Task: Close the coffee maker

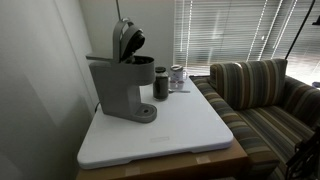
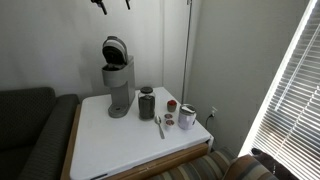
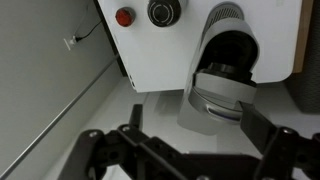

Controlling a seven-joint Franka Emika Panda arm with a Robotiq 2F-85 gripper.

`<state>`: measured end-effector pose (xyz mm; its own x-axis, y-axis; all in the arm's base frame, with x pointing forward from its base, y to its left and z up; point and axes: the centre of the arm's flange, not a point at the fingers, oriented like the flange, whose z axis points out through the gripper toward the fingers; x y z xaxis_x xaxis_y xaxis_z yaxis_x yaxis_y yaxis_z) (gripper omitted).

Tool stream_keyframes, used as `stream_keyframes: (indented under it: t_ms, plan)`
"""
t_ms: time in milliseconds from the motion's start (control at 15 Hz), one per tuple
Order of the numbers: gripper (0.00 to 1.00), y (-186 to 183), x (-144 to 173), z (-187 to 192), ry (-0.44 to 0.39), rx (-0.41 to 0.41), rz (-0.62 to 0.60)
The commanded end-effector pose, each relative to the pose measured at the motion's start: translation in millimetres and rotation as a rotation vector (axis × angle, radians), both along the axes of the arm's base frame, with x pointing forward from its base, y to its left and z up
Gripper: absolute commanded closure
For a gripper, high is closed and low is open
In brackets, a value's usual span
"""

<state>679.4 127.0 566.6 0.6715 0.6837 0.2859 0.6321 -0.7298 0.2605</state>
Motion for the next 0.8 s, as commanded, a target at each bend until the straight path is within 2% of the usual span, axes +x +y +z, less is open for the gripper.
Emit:
stream_keyframes:
  t_ms: [0,333,733]
  plan:
    - [0.00,16,35,6,0.013,-0.025,0.076]
    - [0.00,37,61,7,0.053,0.036,0.118]
    - [0.00,64,82,-10,0.144,0.163,0.046]
